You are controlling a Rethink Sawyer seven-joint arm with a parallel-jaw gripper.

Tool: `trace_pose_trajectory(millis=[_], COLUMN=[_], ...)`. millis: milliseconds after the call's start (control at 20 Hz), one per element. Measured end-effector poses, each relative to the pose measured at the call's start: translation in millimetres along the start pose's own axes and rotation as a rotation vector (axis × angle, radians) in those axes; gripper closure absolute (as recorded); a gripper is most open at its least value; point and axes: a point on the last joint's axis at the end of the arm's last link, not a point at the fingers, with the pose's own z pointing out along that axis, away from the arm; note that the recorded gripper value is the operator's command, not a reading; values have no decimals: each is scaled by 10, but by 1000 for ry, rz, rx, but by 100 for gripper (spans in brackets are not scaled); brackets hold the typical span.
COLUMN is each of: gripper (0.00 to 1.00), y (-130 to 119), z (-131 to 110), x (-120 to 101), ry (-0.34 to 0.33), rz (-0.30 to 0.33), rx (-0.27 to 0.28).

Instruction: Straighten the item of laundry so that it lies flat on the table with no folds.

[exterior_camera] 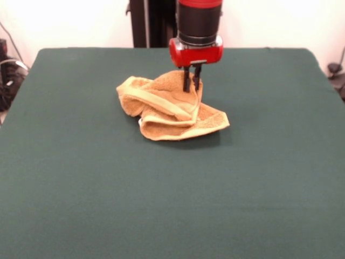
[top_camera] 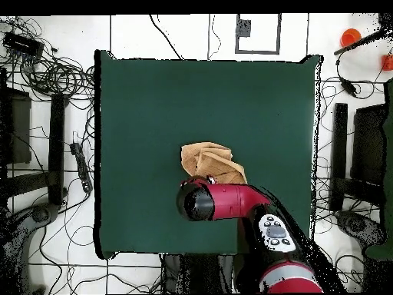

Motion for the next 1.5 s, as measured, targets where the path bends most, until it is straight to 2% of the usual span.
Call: trace_pose_trajectory(millis=[800, 1300, 1500], gripper=[100, 100, 100], y=[12, 96, 50], z=[4, -37, -93], x=[-26, -259, -455], ry=[-2, -33, -60], rz=[9, -8, -3], rx=[8, 42, 74])
